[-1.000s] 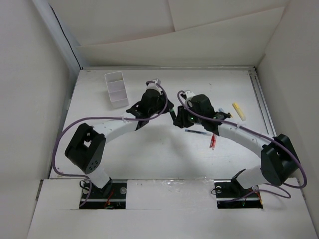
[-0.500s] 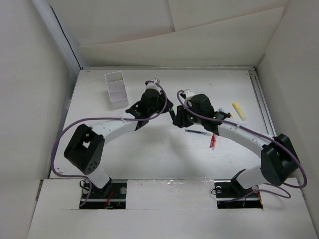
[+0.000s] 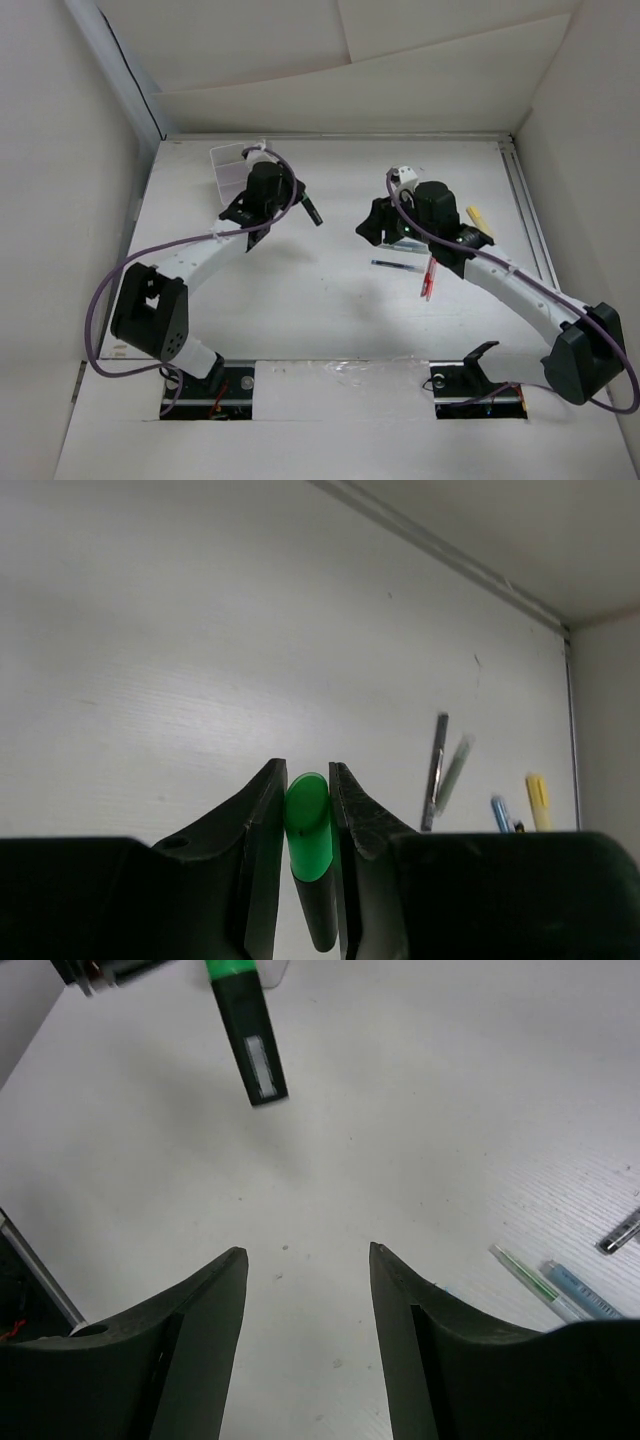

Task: Sort the stationery into containers
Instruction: Place the stationery in the storage box.

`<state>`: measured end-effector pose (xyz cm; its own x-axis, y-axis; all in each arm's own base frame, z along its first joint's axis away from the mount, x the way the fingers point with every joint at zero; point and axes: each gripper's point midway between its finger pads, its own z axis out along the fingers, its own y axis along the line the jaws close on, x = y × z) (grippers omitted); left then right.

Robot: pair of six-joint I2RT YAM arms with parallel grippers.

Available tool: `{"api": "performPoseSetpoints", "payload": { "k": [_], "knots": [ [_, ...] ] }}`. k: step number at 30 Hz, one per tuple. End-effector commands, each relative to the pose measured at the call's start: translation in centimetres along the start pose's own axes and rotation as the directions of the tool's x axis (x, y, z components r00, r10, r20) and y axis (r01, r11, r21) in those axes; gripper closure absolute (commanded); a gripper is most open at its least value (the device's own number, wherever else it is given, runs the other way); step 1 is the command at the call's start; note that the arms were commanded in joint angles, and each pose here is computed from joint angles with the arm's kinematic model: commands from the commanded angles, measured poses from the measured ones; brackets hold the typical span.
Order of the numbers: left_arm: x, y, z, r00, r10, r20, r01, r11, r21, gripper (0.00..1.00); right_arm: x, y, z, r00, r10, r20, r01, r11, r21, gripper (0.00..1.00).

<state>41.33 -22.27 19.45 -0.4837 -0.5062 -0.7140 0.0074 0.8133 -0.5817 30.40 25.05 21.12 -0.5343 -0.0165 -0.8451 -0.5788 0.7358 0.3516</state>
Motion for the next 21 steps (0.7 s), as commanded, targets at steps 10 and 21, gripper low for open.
{"api": "performPoseSetpoints", "payload": {
  "k": [10,21],
  "knots": [
    [-17.8,5.5,-2.9,0.879,-0.046,0.475,0.192,0.946,-0.263,1.0,0.8,-2.0,1.5,0.998,0.03,0.063,-0.035,0.996,0.088,0.42],
    [-26.9,13.5,0.1,0.842,0.156,0.516,0.202,0.797,-0.57,1.0,0.4,-0.6,0.5,0.995,0.008,0.096,-0.016,0.997,0.08,0.42]
  ]
}}
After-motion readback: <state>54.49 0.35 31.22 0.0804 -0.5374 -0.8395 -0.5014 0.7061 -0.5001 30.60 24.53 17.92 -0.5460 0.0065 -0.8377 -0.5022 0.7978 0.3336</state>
